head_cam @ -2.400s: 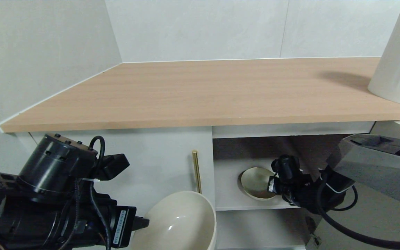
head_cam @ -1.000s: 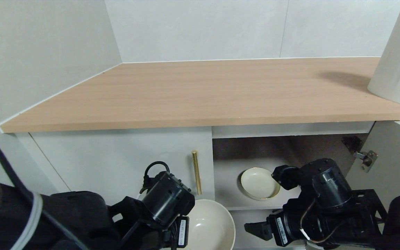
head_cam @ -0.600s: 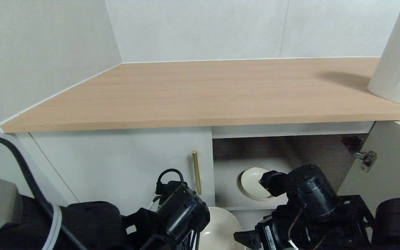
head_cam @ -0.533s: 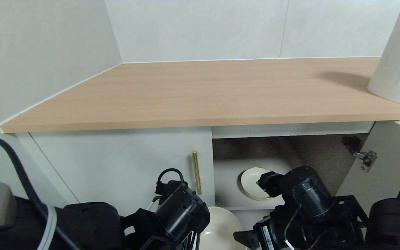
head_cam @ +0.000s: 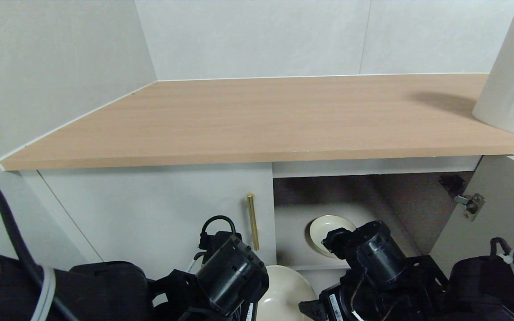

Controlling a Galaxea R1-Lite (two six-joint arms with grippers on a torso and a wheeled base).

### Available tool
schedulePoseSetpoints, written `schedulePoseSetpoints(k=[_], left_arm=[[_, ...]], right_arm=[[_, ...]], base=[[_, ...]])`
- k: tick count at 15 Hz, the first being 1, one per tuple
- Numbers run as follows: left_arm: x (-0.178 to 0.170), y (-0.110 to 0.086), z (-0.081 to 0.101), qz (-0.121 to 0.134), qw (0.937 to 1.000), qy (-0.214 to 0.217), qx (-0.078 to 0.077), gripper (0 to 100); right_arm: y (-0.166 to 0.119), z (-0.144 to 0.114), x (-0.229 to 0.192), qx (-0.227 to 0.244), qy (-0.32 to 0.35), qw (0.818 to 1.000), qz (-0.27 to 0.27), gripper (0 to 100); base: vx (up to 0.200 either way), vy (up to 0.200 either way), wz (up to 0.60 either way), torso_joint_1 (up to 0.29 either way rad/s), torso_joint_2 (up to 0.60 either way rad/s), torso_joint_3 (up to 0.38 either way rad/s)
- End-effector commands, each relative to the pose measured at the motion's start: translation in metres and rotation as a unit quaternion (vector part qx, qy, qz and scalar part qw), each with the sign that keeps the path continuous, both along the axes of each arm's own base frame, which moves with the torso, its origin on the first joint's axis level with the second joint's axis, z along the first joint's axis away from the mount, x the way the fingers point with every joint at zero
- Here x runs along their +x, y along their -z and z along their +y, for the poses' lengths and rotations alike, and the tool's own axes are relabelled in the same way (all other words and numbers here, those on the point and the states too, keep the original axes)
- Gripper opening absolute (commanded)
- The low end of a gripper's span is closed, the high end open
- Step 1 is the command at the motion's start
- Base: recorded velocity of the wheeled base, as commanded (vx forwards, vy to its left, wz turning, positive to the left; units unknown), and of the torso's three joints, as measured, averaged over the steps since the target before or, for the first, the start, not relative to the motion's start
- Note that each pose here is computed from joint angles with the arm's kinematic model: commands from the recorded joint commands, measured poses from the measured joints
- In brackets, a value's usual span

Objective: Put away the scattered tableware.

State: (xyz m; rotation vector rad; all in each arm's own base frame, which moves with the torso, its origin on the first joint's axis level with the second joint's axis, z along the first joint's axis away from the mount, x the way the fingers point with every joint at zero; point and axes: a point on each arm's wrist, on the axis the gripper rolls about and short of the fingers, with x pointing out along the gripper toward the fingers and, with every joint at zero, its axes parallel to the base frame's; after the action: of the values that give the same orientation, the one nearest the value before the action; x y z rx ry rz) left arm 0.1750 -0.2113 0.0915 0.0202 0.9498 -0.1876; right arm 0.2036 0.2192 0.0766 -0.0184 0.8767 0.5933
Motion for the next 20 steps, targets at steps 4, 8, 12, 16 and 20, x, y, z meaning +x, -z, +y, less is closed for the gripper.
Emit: schedulePoseSetpoints(k=[4, 8, 12, 16, 20], left_arm=[[-0.0001, 0.001, 0.0, 0.003, 1.0, 0.001, 0.001, 0], [0.0003, 0.0027, -0.0005, 0.004, 1.0, 0.001, 0.004, 0], [0.0001, 0.003, -0.0002, 0.005, 1.0, 0.001, 0.004, 0], [-0.0011, 0.0049, 0.0012, 0.008, 0.9999, 0.002, 0.008, 0], [-0.0014, 0.0049, 0.001, 0.008, 0.9999, 0.002, 0.008, 100]], right_arm=[[0.002, 0.0021, 0.0018, 0.003, 0.003, 1.0, 0.0, 0], [0.0028, 0.002, 0.0017, 0.002, 0.002, 1.0, 0.001, 0], [0.0028, 0.002, 0.0017, 0.002, 0.002, 1.0, 0.001, 0], [0.0037, 0.0021, 0.0018, 0.001, 0.002, 1.0, 0.002, 0], [0.0042, 0.0022, 0.0019, 0.0, 0.002, 1.0, 0.002, 0]], base=[[0.0, 0.0, 0.0, 0.0, 0.0, 0.0], [0.0, 0.0, 0.0, 0.0, 0.0, 0.0], [0.0, 0.0, 0.0, 0.0, 0.0, 0.0], [0.0, 0.0, 0.0, 0.0, 0.0, 0.0], [0.0, 0.0, 0.0, 0.0, 0.0, 0.0]])
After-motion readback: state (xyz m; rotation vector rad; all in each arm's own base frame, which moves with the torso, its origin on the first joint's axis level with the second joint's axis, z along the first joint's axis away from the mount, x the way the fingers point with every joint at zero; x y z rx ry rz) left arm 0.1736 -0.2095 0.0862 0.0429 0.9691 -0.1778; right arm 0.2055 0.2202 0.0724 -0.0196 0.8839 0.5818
